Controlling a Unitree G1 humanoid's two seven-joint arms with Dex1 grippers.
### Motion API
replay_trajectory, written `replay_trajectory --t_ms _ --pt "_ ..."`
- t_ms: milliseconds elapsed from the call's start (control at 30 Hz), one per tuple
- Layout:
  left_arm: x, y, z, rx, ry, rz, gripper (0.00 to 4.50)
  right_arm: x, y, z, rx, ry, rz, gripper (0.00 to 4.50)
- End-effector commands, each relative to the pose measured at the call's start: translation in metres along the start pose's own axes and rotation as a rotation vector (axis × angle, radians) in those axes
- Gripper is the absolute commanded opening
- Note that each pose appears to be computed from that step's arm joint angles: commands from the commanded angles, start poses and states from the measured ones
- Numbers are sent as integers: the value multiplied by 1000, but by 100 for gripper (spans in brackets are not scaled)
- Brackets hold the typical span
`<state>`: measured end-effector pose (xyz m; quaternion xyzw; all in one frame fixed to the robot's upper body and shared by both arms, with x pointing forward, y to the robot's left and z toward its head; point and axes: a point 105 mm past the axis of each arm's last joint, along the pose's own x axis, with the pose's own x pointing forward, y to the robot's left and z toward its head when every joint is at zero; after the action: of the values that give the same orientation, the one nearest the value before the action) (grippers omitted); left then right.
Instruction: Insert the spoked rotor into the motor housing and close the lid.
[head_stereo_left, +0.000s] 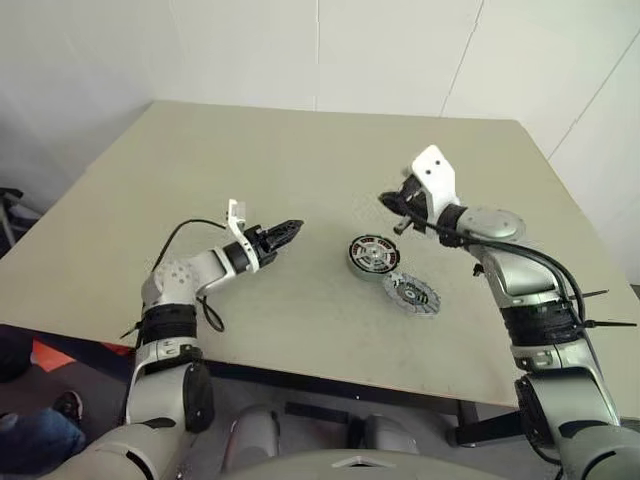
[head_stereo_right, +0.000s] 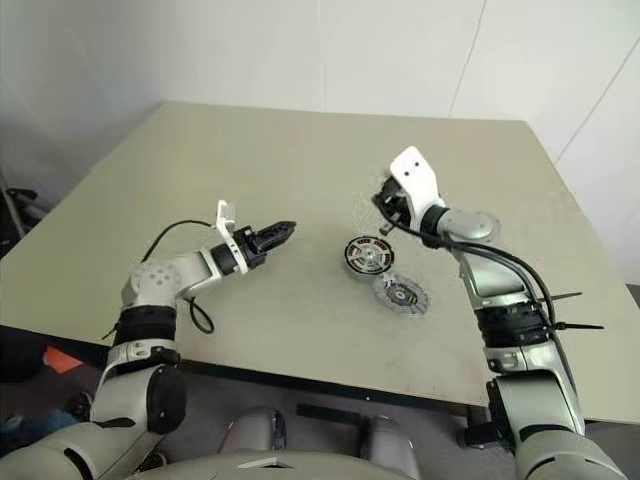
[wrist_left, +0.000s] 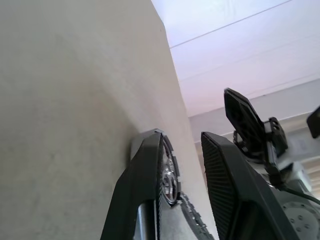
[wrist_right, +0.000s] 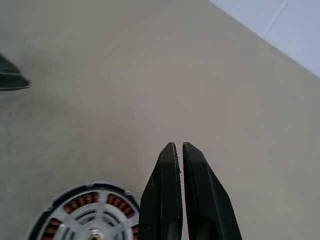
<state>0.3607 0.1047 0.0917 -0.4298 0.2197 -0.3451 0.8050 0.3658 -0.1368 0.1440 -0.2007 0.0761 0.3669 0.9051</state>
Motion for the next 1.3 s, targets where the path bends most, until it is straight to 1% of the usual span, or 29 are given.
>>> replay_trajectory --t_ms 33,200,367,433,467,500,600,667,733,800,867,900,967,1033,1067,1100,1167,1233,1300 --pt "-5 -10 15 109 -63 0 129 -4 1 0 -5 -1 16 19" --pt "-12 -11 21 136 -94 13 129 3 12 -26 30 70 49 19" --pt "-15 -7 26 147 -126 47 129 10 26 -79 111 213 66 19" --pt "-17 -4 28 144 -138 62 129 10 26 -90 110 245 51 19" --pt "-18 -2 30 143 -144 70 129 11 25 -90 106 245 42 19" --pt "-19 0 30 142 -148 77 129 11 23 -88 104 236 34 19" --pt "-22 4 32 142 -156 91 129 11 11 -70 77 164 11 19" --pt "-23 6 33 143 -160 98 129 10 1 -49 15 97 -7 19" --pt "-23 6 34 152 -164 99 129 7 -5 -18 -56 16 17 19" --pt "-23 5 35 180 -165 100 129 3 -11 11 -154 -37 54 19" --pt "-22 5 34 224 -159 111 129 0 -15 30 -277 -46 92 19" --pt "-20 5 33 260 -150 122 129 -2 -16 37 -340 -35 137 19" --pt "-18 6 28 332 -113 145 129 -8 -9 42 -493 13 280 19" --pt "-17 7 23 411 -71 166 131 -17 -2 28 -623 123 451 56" --pt "-17 6 22 450 -58 171 131 -21 -4 16 -701 208 513 75" --pt "-17 5 21 477 -51 173 131 -25 -8 7 -760 279 558 104" --pt "-18 4 21 515 -48 179 131 -26 -20 -8 -909 401 601 170" --pt "-20 4 21 528 -52 185 131 -24 -27 -15 -1020 470 640 243" --pt "-21 6 19 524 -58 191 131 -21 -30 -20 -1085 508 674 309"
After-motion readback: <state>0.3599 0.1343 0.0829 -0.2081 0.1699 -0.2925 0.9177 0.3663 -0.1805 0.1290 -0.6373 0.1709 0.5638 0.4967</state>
